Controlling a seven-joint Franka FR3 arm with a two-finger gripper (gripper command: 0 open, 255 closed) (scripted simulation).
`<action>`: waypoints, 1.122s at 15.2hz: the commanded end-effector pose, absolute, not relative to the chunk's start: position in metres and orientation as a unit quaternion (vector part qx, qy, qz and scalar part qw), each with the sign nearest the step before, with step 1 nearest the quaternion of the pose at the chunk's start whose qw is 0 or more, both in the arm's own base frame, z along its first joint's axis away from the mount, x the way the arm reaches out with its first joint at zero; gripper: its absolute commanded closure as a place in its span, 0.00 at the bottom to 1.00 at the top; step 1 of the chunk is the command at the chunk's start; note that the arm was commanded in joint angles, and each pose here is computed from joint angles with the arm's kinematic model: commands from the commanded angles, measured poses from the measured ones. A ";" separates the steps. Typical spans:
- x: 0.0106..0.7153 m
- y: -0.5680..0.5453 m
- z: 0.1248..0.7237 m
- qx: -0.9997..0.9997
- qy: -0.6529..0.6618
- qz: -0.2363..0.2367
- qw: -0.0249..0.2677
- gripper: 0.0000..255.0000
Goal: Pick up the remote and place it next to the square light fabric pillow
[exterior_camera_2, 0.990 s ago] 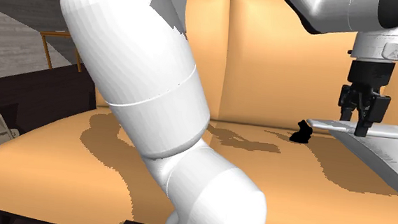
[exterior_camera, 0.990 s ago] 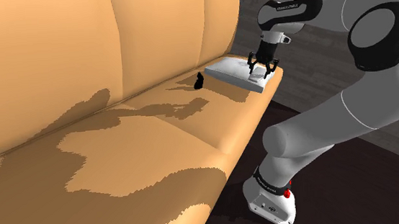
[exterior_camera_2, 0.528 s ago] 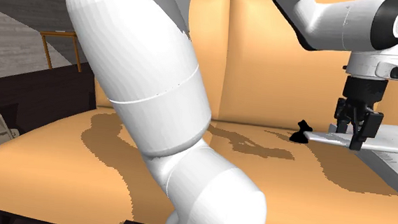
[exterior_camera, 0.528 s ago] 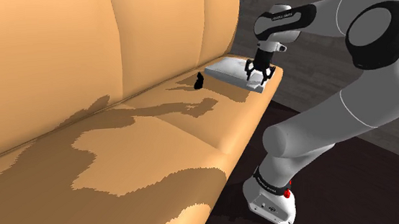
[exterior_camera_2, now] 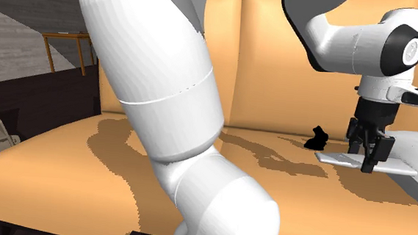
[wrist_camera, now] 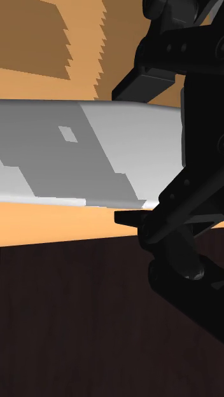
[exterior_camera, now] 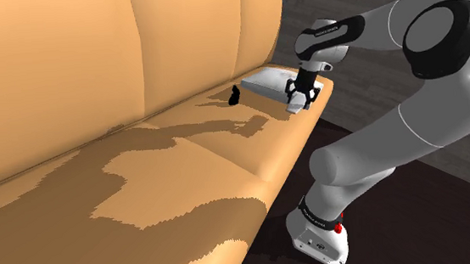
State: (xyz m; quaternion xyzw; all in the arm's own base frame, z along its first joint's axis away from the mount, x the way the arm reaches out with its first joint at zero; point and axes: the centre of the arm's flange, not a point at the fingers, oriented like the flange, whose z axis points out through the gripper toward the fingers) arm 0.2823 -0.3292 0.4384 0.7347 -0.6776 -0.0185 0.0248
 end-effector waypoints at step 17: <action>0.282 -0.329 0.348 0.735 -0.678 -0.018 0.025 1.00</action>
